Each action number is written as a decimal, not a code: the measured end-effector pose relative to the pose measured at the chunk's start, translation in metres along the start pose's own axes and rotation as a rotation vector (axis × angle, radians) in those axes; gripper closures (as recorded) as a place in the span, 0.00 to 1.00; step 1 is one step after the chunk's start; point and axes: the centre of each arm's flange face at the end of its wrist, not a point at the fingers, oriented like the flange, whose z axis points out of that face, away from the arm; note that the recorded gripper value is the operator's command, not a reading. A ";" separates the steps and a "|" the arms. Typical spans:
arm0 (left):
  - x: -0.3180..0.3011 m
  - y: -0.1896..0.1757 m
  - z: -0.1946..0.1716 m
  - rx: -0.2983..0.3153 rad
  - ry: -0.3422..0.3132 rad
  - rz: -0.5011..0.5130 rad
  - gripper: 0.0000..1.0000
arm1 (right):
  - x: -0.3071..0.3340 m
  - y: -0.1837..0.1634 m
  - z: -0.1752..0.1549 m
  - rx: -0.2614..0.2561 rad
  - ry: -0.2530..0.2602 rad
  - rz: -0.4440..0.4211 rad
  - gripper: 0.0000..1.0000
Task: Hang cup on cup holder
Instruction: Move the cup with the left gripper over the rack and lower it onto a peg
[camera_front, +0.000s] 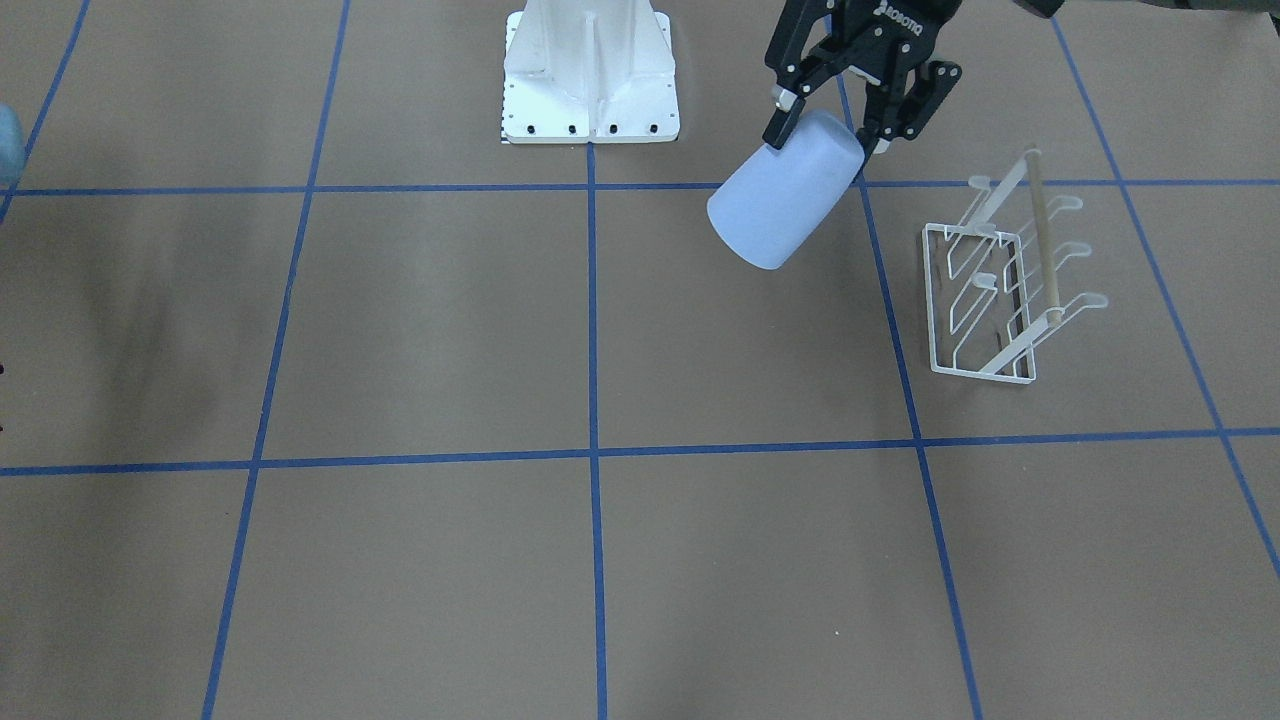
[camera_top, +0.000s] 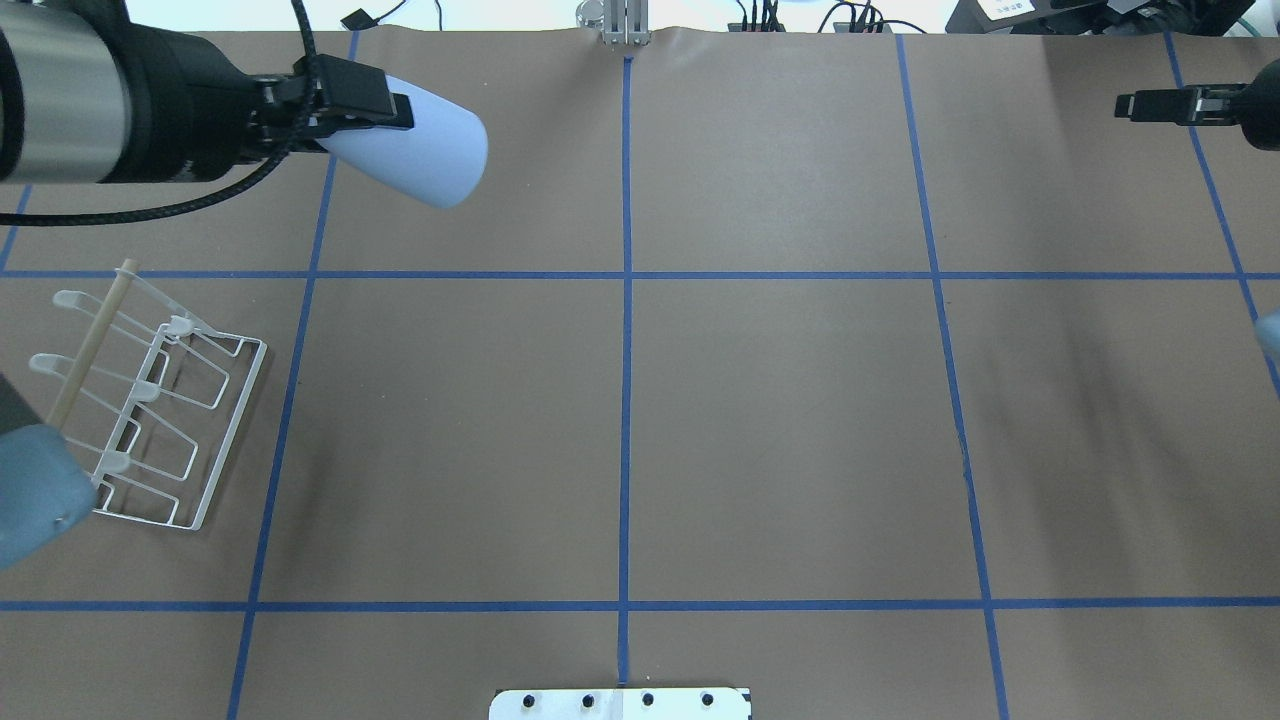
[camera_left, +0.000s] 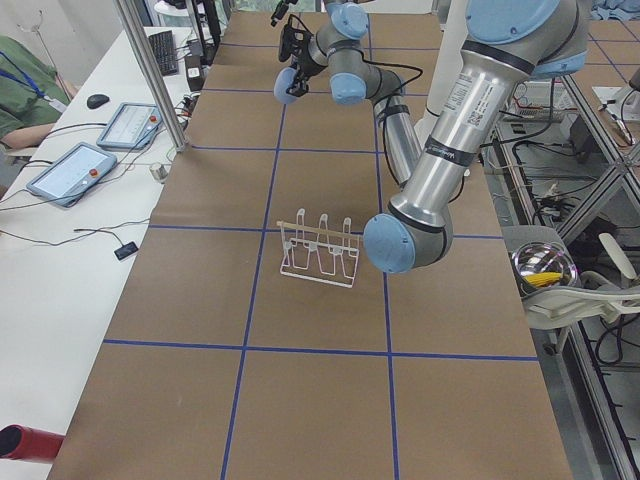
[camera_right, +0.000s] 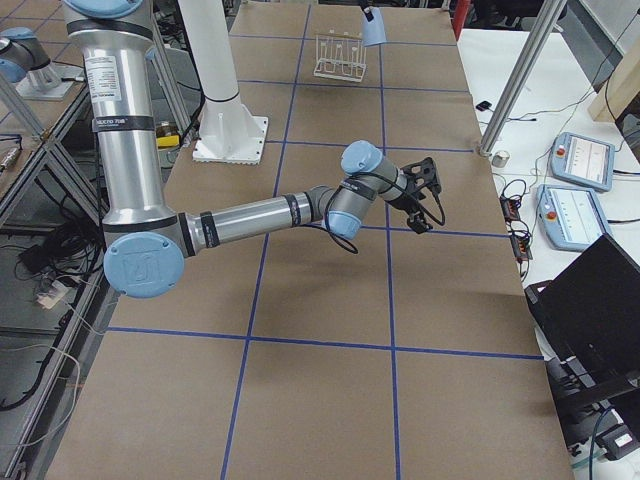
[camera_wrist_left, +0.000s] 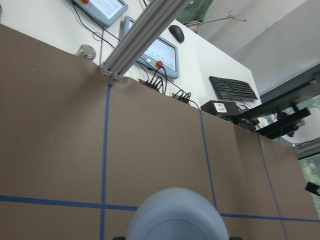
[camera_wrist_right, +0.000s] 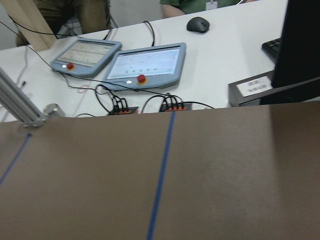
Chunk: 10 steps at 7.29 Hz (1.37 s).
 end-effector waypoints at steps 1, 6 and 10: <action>-0.012 -0.006 -0.007 -0.011 -0.086 0.078 1.00 | 0.025 0.004 0.006 -0.072 0.092 -0.090 0.00; -0.115 0.016 -0.009 -0.242 -0.423 0.381 1.00 | 0.088 0.024 0.010 -0.574 0.138 -0.134 0.00; -0.152 0.030 0.021 -0.431 -0.506 0.409 1.00 | 0.102 0.024 0.003 -0.664 0.089 -0.065 0.00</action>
